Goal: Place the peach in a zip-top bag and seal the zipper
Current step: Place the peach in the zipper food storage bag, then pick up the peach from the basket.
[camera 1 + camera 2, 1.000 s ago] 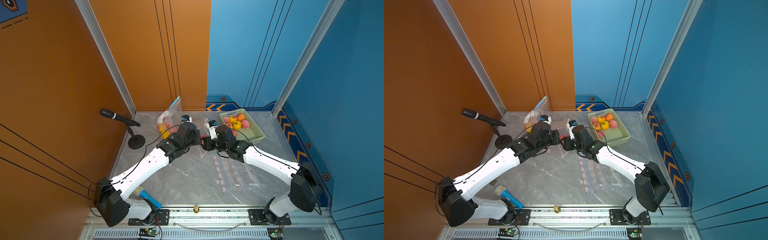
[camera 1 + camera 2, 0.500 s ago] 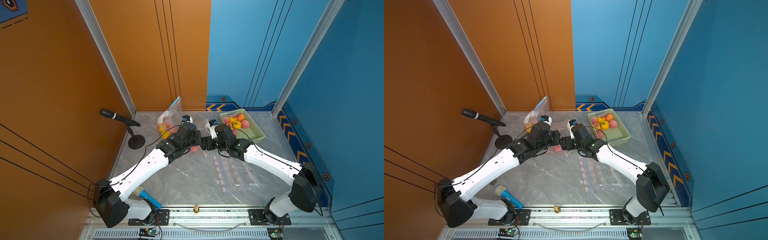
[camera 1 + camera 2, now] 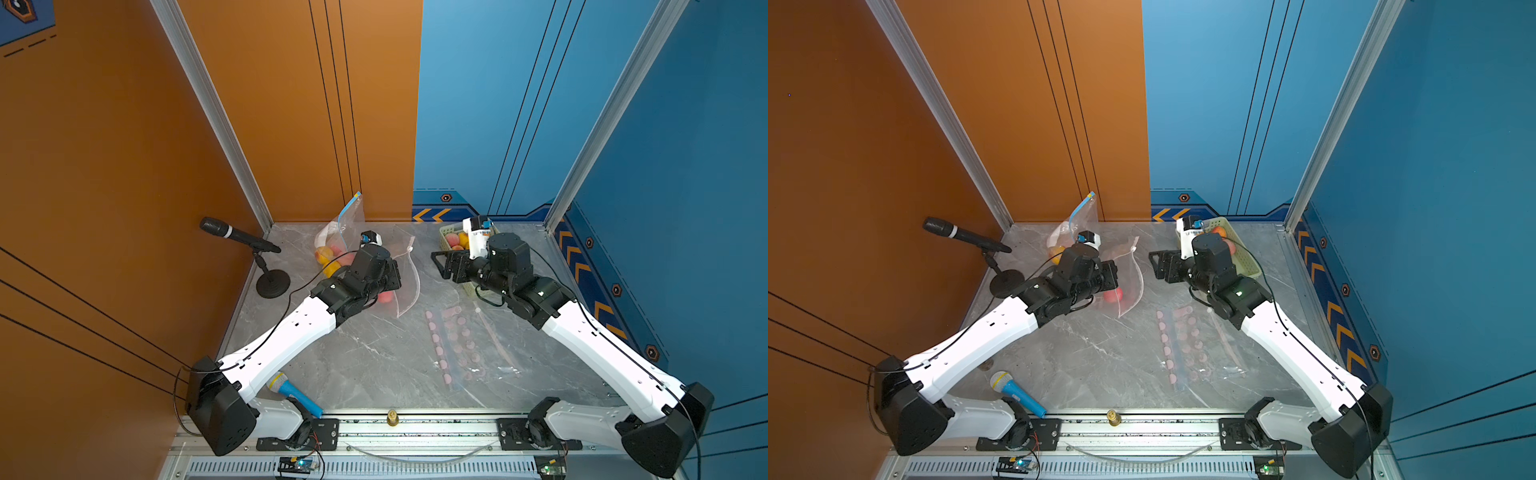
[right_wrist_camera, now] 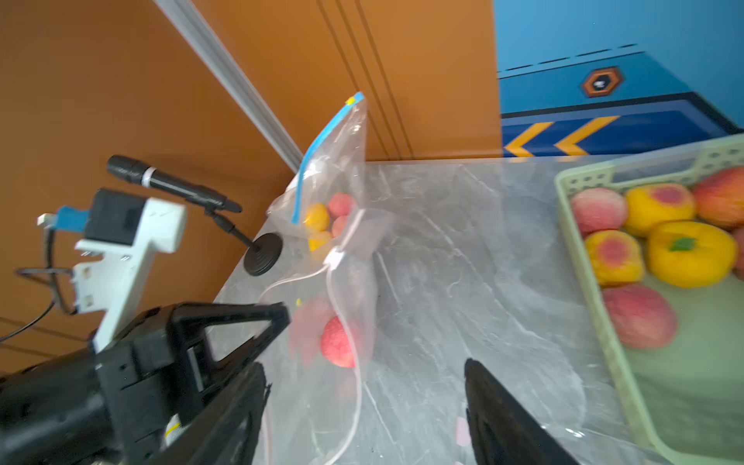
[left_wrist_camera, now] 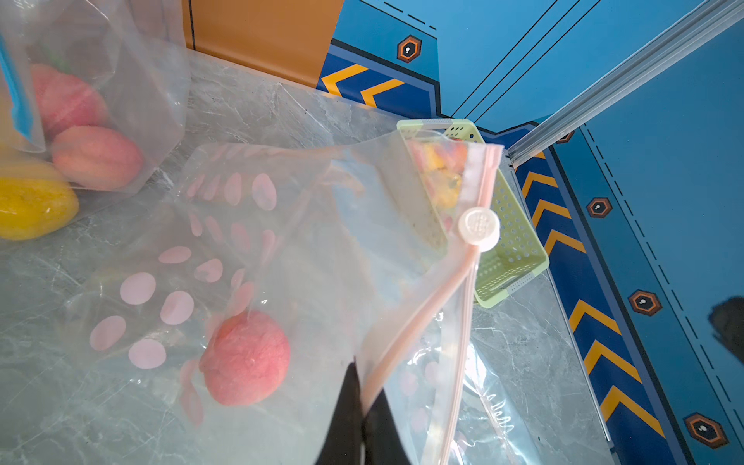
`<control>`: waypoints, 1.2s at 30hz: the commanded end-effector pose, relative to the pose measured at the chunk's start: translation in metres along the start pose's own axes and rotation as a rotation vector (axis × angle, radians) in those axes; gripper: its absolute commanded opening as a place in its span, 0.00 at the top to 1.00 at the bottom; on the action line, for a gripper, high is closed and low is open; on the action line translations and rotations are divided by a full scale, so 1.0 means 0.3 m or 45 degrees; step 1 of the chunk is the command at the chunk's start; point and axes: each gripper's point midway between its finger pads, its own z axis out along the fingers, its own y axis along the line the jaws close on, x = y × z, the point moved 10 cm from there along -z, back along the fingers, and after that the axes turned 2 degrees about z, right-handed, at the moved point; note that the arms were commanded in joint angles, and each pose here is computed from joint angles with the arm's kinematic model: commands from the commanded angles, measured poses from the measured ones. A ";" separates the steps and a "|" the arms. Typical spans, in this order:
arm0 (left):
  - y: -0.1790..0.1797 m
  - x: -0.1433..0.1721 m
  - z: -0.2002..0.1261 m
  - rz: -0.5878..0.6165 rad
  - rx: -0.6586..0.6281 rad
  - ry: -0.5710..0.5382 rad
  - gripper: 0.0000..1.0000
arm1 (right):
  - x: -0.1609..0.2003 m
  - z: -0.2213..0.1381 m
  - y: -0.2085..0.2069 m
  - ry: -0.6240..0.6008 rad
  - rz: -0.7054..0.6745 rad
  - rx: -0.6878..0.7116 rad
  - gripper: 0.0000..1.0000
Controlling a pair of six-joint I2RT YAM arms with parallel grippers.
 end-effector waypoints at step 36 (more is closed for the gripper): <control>0.024 0.020 0.008 -0.019 -0.027 -0.011 1.00 | 0.146 0.614 -0.834 0.740 0.519 0.556 0.25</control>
